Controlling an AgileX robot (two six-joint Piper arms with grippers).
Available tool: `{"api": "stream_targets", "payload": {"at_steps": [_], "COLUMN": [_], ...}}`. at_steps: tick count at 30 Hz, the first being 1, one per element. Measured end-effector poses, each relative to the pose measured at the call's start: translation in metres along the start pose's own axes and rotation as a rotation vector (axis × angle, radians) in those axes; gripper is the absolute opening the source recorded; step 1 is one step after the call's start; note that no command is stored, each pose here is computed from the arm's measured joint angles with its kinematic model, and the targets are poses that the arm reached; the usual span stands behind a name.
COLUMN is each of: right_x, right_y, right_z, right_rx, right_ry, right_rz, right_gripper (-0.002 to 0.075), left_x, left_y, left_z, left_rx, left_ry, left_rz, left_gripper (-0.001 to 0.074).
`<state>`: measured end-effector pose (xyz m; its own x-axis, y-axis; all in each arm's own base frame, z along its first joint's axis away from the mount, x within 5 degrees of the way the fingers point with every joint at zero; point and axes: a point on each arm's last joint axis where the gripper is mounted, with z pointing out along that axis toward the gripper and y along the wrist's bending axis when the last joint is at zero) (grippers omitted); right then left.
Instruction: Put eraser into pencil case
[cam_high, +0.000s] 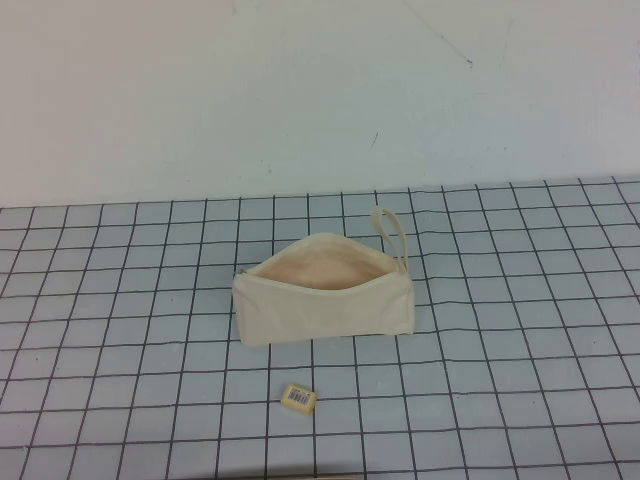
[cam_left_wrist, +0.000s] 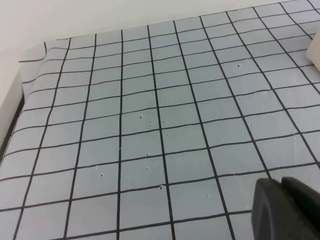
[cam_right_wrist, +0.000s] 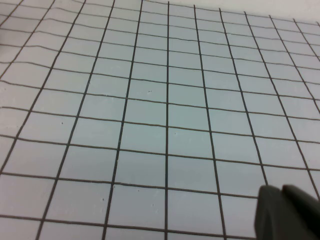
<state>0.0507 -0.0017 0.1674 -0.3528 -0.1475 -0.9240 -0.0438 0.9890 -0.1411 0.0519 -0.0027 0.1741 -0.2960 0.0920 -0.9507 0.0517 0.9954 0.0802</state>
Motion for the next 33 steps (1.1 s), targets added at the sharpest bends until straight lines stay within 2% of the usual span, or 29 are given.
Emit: {"api": "stream_targets", "payload": {"at_steps": [8, 19, 33], "right_x": [0.0, 0.0, 0.0], "right_y": [0.0, 0.0, 0.0], "right_z": [0.0, 0.0, 0.0], "right_rx": [0.0, 0.0, 0.0], "right_ry": [0.0, 0.0, 0.0], "right_rz": [0.0, 0.0, 0.0], "right_gripper": [-0.0001, -0.0001, -0.0001], "left_x": [-0.005, -0.048, -0.061], "left_y": [0.001, 0.01, 0.014], "left_z": [0.001, -0.015, -0.026], "left_rx": [-0.013, -0.107, -0.147], "left_ry": [-0.083, -0.6, -0.789], "left_rz": [-0.009, -0.054, -0.061], "left_gripper": [-0.0001, -0.0001, -0.0001]}}
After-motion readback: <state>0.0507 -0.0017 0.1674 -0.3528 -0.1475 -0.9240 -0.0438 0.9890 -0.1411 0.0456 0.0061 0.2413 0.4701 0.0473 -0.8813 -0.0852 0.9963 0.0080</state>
